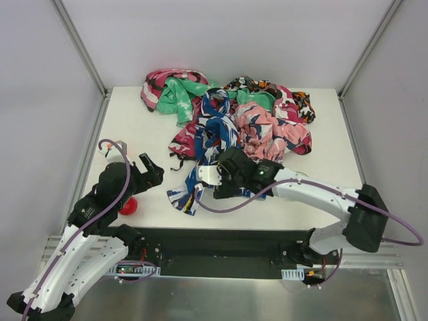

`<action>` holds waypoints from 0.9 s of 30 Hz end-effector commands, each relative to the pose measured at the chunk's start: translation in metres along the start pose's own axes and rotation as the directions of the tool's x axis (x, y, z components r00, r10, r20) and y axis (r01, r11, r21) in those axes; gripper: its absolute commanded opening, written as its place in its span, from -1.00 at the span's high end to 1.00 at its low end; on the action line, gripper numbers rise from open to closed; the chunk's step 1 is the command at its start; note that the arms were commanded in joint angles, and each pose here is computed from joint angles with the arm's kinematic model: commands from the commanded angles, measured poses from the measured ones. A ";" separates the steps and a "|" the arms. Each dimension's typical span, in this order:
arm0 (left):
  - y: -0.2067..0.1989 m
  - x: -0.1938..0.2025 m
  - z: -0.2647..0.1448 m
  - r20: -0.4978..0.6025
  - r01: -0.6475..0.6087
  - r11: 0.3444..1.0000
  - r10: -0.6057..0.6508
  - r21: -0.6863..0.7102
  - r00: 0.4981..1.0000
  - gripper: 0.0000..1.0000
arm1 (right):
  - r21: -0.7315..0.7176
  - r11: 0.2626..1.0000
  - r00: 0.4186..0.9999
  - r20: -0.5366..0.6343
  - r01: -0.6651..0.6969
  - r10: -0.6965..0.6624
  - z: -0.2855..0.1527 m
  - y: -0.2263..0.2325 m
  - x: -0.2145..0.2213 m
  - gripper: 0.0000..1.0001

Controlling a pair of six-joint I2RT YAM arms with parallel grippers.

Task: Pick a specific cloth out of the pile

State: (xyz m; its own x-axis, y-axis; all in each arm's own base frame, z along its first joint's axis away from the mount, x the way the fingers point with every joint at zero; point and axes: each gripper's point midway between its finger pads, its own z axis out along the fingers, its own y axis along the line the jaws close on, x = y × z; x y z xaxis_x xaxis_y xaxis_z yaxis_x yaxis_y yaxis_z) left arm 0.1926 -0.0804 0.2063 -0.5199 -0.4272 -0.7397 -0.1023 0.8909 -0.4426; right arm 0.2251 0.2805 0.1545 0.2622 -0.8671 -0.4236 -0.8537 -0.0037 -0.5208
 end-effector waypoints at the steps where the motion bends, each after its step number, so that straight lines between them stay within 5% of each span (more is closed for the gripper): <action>1: 0.004 -0.005 0.003 0.033 0.003 1.000 -0.002 -0.024 0.999 -0.98 | -0.021 0.982 0.982 -0.025 0.188 -0.189 0.021 -0.017 -0.015 -0.91; 8: 0.005 -0.003 0.006 0.022 -0.001 0.999 0.002 -0.035 1.000 -0.98 | -0.065 0.968 0.963 -0.103 0.244 -0.249 0.094 -0.016 -0.005 -0.91; 13: 0.006 -0.003 0.006 0.022 -0.002 0.999 0.003 -0.039 1.000 -0.98 | 0.032 0.990 0.982 -0.134 0.135 -0.130 0.142 -0.049 0.011 -0.98; 18: 0.008 -0.005 0.007 0.034 0.002 0.999 0.000 -0.051 0.999 -0.98 | 0.165 0.985 0.996 -0.080 0.049 -0.036 0.142 -0.090 -0.009 0.25; 23: 0.011 -0.007 0.009 0.044 0.003 0.997 0.001 -0.075 0.999 -0.98 | 0.210 0.972 0.993 0.056 -0.110 0.100 0.103 -0.121 -0.044 0.94; 27: 0.011 -0.009 0.013 0.042 -0.002 0.996 0.006 -0.094 0.999 -0.98 | 0.291 0.915 0.960 0.118 -0.278 0.254 0.073 -0.161 -0.044 0.99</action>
State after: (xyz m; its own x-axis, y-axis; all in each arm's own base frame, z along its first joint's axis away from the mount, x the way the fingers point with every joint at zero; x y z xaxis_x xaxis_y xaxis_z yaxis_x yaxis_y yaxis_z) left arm 0.1981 -0.0722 0.1992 -0.5107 -0.4209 -0.7497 -0.1515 0.9024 -0.4035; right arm 0.3444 0.3539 0.0897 0.1683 -0.9052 -0.3903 -0.8393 0.0761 -0.5384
